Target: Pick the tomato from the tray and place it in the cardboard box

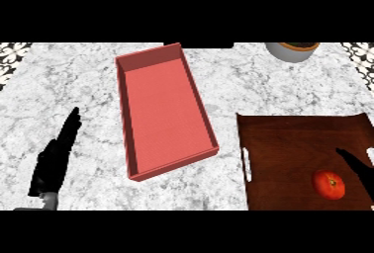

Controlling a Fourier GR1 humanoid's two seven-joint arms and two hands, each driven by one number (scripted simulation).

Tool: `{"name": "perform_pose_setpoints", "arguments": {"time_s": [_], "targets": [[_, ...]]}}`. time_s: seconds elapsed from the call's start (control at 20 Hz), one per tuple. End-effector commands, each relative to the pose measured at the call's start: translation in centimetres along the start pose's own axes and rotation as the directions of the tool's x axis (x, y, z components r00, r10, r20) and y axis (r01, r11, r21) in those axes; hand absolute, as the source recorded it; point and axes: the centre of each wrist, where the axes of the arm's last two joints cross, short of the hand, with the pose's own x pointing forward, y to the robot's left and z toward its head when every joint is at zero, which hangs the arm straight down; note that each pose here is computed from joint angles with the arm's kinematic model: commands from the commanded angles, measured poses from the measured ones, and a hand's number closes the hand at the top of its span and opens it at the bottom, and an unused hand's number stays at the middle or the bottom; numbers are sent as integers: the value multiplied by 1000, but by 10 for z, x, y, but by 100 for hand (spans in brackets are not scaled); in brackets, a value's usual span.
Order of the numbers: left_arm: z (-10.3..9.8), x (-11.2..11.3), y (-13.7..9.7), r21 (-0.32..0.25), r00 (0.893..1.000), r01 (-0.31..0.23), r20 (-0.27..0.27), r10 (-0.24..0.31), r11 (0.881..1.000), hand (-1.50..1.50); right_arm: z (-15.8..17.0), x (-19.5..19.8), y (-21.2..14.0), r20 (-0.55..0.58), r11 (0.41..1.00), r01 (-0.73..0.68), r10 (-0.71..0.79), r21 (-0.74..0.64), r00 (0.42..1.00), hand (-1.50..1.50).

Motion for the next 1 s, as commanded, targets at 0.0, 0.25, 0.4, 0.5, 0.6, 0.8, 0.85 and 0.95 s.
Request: {"name": "perform_pose_setpoints", "arguments": {"time_s": [0.0, 0.25, 0.4, 0.5, 0.6, 0.8, 0.85, 0.95], "targets": [[-10, 6, 8, 1, 1000, 9, 0, -9, 1000, 0, -10, 12, -11, -5, 1000, 14, -14, -4, 1000, -150], [-13, -8, -1, -10, 1000, 4, -10, -4, 1000, 0, -2, 5, 2, -7, 1000, 2, -2, -13, 1000, -150], [0, -8, 13, 2, 1000, 10, -3, -10, 1000, 0, 14, 7, 6, 2, 1000, 19, -19, -22, 1000, -150], [1, -11, 6, -9, 1000, -1, -8, 0, 1000, 0, -16, 9, 5, -1, 1000, 4, -4, -3, 1000, -150], [-16, 12, -15, -26, 1000, -1, 4, 1, 1000, 0, -20, -6, 16, 5, 1000, 17, -17, -12, 1000, -150], [-9, 16, 6, 0, 1000, 9, -11, -9, 1000, 0, -4, -3, 25, -7, 1000, 9, -9, -10, 1000, -150], [-3, 0, -12, -7, 1000, 11, 7, -11, 1000, 0, -25, -7, 22, -11, 1000, 29, -29, -4, 1000, -150], [-17, -12, 12, 1, 1000, 19, -12, -19, 1000, 0, -24, -4, 22, -9, 1000, 11, -11, 10, 1000, -150]]}}
